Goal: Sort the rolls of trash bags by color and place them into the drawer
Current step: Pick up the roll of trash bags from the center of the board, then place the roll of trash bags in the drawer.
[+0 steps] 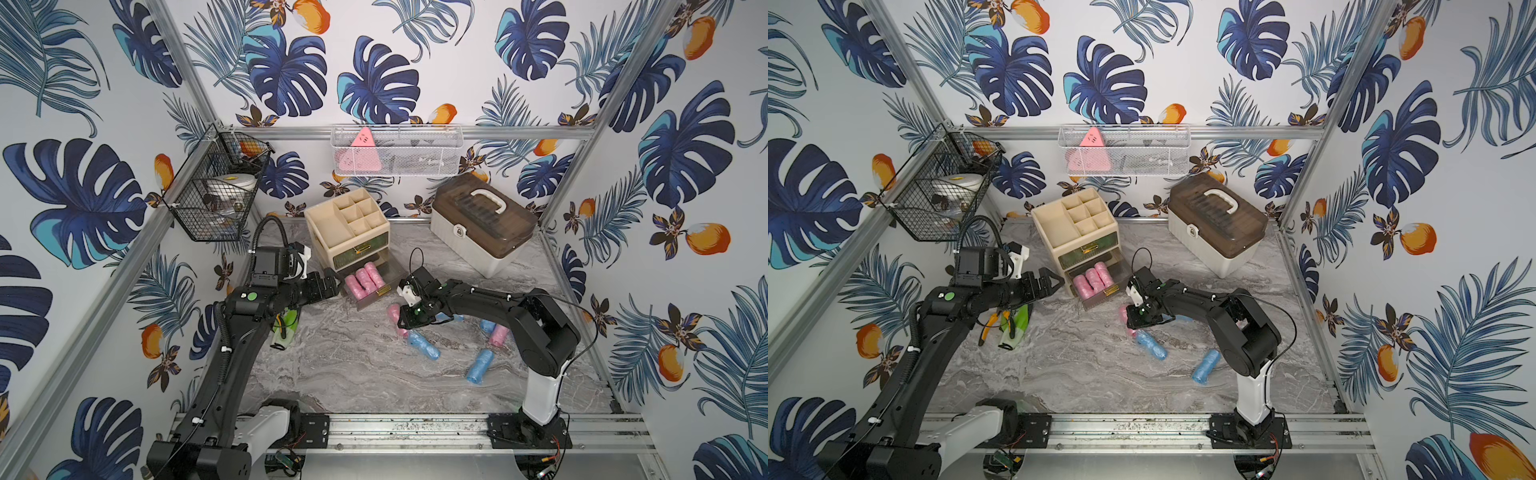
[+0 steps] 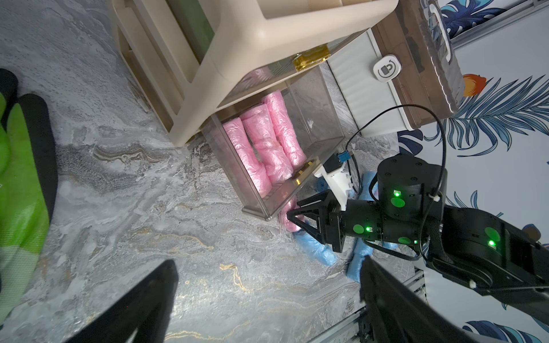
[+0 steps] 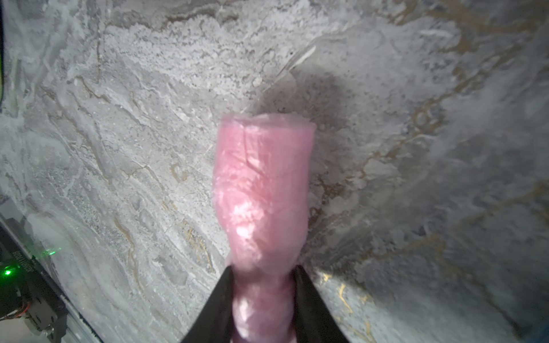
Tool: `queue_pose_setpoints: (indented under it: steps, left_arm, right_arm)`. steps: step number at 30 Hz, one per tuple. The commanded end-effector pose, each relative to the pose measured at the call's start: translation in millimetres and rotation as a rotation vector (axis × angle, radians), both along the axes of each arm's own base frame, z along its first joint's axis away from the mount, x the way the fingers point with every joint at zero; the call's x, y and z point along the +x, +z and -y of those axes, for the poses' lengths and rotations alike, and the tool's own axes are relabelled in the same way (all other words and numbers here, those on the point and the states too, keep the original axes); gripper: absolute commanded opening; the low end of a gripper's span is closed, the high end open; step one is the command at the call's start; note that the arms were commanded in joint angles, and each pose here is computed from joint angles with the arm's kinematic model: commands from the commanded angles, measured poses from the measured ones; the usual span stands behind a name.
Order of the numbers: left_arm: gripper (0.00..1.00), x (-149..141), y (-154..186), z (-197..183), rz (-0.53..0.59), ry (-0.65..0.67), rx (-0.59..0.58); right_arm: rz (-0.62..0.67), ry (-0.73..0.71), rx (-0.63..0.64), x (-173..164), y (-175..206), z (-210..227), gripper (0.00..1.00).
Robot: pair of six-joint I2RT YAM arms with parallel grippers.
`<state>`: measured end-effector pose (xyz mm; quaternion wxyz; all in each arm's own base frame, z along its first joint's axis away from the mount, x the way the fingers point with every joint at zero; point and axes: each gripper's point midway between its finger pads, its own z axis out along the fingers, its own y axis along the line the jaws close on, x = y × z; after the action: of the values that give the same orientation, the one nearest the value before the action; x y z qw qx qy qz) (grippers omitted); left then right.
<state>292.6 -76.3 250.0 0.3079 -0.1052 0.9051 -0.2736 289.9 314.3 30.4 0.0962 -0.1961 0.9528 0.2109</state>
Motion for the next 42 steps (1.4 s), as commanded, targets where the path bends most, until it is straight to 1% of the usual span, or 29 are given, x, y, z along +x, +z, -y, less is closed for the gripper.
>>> queue_pose_setpoints:
  steps: [1, 5, 8, 14, 19, 22, 24, 27, 33, 36, 42]
  left_arm:
    - [0.99, -0.1, 0.2, -1.0, 0.004, -0.005, 0.01]
    - [0.99, -0.1, 0.6, -1.6, 0.005, -0.004, 0.014]
    - [0.99, 0.5, 1.1, -1.1, 0.007, -0.004, 0.009]
    - [0.99, 1.7, 4.2, -0.7, 0.013, -0.003, 0.006]
    - [0.99, 2.6, 6.0, -0.5, 0.016, -0.002, 0.003]
    - [0.99, 3.1, 5.9, -0.5, 0.018, -0.001, 0.002]
    - [0.99, 3.2, 5.3, -0.3, 0.017, -0.001, 0.001]
    - [0.99, 5.1, 4.9, 0.1, 0.019, 0.0, -0.005]
    - [0.99, 7.4, 7.5, 2.1, 0.027, -0.002, -0.019]
    - [0.99, 6.7, 8.2, 2.5, 0.028, -0.005, -0.019]
    - [0.99, 5.6, 10.4, 0.8, 0.029, -0.008, -0.004]
  right_arm:
    - [0.017, -0.014, -0.002, 3.3, -0.1, 0.4, 0.27]
    - [0.036, -0.019, 0.014, 2.2, 12.6, 1.7, 0.19]
    - [0.06, -0.023, 0.026, 1.7, 28.5, 4.4, 0.16]
    - [0.128, -0.036, 0.01, 3.5, 61.9, 18.2, 0.15]
    - [0.184, -0.08, -0.039, 13.9, 85.7, 41.5, 0.15]
    - [0.244, -0.112, -0.077, 21.6, 102.3, 55.6, 0.14]
    - [0.291, -0.119, -0.054, 26.3, 119.3, 56.9, 0.15]
    - [0.346, -0.094, 0.014, 32.9, 146.0, 45.6, 0.16]
    - [0.369, -0.041, 0.095, 54.4, 179.4, 13.2, 0.15]
    - [0.372, -0.024, 0.116, 67.9, 185.8, -2.4, 0.15]
    - [0.368, -0.014, 0.131, 92.6, 179.3, -25.1, 0.15]
